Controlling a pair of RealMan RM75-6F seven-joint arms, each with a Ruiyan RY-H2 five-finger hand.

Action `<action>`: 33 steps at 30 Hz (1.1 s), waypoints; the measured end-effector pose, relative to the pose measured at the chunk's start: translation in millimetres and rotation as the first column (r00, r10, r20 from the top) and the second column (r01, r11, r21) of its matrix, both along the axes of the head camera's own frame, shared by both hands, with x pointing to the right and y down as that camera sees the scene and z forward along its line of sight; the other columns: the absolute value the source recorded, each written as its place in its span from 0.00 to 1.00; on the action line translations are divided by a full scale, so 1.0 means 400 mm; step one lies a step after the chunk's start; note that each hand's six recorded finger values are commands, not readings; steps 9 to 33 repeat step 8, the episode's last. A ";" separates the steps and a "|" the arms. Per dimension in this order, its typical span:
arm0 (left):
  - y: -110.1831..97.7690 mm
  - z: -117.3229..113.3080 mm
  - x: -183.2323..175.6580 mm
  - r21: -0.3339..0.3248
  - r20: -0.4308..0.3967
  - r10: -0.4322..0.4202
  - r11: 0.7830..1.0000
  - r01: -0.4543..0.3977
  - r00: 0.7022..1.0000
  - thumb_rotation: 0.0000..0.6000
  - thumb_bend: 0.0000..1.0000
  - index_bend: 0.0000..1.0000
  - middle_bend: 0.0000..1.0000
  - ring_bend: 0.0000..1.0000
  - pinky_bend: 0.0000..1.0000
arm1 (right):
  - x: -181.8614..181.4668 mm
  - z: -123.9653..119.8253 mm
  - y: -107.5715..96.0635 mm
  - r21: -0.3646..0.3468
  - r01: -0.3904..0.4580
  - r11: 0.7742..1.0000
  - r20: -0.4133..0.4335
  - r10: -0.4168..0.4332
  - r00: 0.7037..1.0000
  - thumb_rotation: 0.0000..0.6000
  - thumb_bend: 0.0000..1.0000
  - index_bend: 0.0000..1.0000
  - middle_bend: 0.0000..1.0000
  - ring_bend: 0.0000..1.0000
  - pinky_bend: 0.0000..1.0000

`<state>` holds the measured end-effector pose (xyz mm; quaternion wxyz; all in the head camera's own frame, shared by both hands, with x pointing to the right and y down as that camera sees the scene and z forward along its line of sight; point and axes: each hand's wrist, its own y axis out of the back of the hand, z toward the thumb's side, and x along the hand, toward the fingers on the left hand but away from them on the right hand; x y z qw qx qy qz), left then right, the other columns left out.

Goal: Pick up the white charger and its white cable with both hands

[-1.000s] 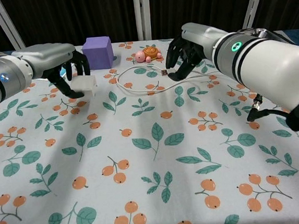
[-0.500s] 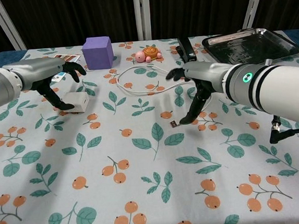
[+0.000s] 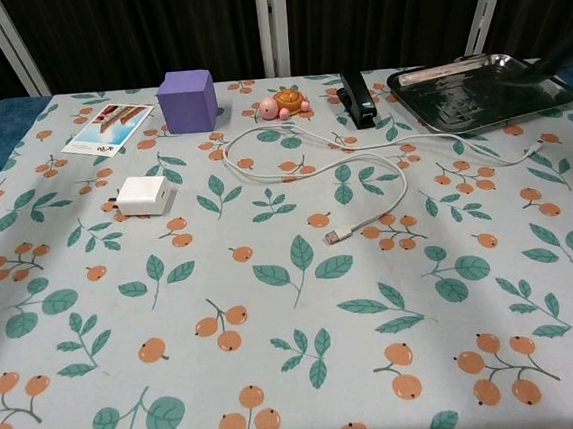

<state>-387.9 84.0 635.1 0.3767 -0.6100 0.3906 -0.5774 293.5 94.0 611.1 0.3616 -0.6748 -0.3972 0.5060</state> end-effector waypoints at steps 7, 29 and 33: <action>0.155 -0.104 -0.155 0.093 0.080 -0.085 0.993 0.078 0.993 1.00 0.19 0.19 0.19 0.07 0.00 | 0.198 -0.079 0.132 0.074 -0.094 0.993 -0.037 0.097 0.995 1.00 0.13 0.00 0.00 0.00 0.00; 0.173 -0.114 -0.158 0.094 0.081 -0.089 0.992 0.081 0.993 1.00 0.19 0.19 0.19 0.07 0.00 | 0.216 -0.087 0.150 0.075 -0.103 0.992 -0.046 0.107 0.993 1.00 0.13 0.00 0.00 0.00 0.00; 0.173 -0.114 -0.158 0.094 0.081 -0.089 0.992 0.081 0.993 1.00 0.19 0.19 0.19 0.07 0.00 | 0.216 -0.087 0.150 0.075 -0.103 0.992 -0.046 0.107 0.993 1.00 0.13 0.00 0.00 0.00 0.00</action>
